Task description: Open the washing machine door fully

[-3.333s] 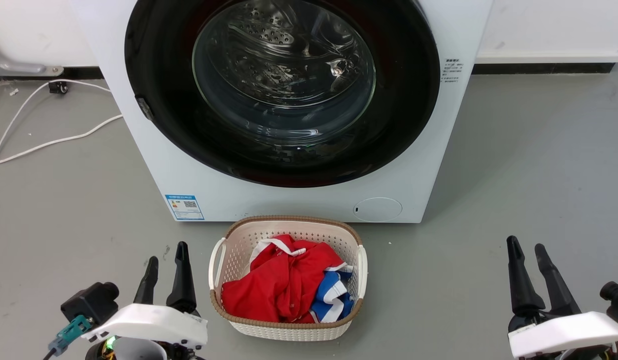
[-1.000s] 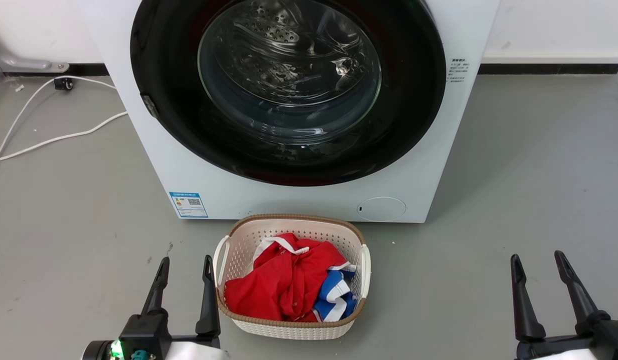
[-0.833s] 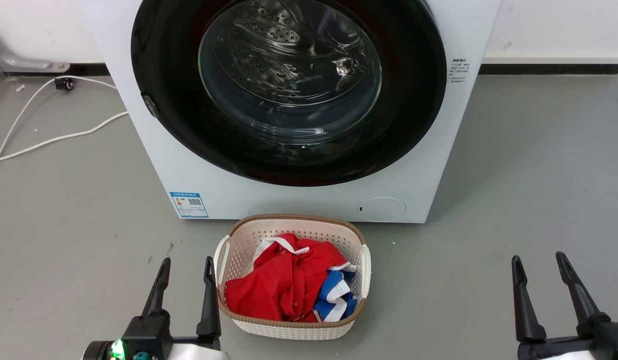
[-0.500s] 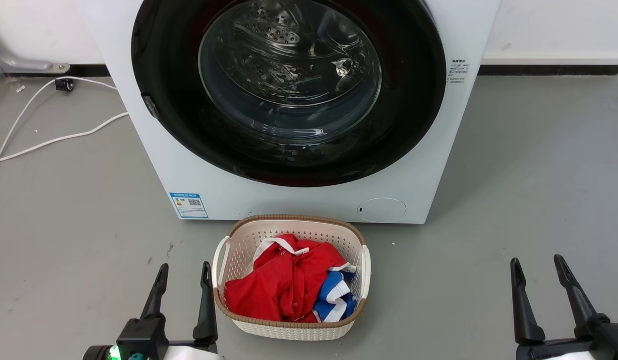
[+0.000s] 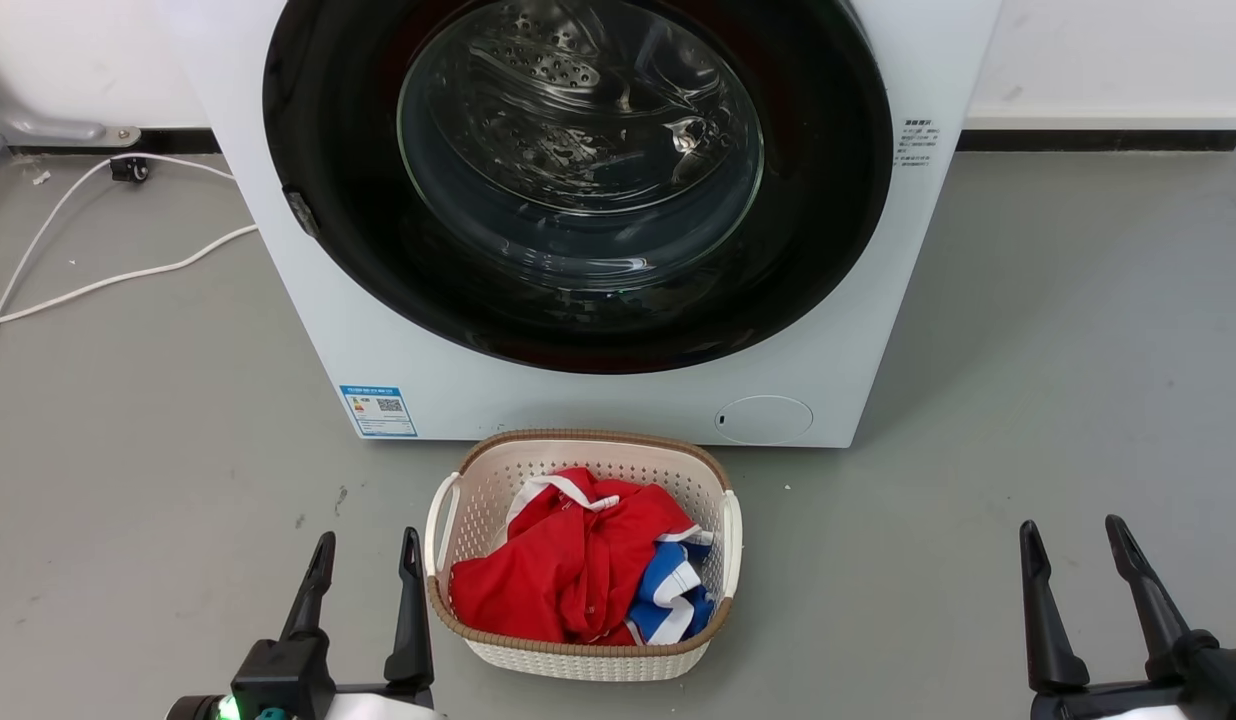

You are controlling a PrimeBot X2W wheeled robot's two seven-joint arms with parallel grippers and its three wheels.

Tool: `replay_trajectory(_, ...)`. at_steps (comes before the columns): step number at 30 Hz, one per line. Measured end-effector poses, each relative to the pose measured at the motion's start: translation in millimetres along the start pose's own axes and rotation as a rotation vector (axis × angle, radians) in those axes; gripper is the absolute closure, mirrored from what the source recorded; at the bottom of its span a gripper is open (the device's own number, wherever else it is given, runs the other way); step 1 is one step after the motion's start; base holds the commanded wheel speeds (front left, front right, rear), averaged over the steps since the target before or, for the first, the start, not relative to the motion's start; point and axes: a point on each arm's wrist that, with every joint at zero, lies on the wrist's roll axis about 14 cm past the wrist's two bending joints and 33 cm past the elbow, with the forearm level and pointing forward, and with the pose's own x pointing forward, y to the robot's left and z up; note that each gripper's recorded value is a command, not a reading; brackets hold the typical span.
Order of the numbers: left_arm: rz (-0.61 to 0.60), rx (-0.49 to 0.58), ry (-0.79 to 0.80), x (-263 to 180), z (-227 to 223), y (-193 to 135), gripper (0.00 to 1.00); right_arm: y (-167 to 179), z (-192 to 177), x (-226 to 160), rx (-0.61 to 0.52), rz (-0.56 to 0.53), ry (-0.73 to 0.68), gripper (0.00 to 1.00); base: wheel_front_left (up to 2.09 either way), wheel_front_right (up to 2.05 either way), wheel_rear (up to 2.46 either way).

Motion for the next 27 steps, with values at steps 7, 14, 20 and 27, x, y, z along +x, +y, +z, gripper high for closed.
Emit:
replay_trajectory(7,0.006,0.002,-0.001,0,0,0,0.00,1,-2,-1,0.009,0.002,0.007,1.00,0.00,0.00,0.00)
replay_trajectory(14,0.006,0.002,-0.003,0,1,0,0.00,-25,-2,-4,0.286,-0.120,-0.027,1.00,0.00,0.00,0.00)
replay_trajectory(20,0.009,0.003,-0.003,0,1,1,0.00,-55,-3,-7,0.642,-0.265,-0.095,1.00,0.00,0.00,0.00)
replay_trajectory(27,0.012,0.004,-0.002,0,1,2,0.00,-58,-13,-10,1.066,-0.350,-0.145,1.00,0.00,0.00,0.00)
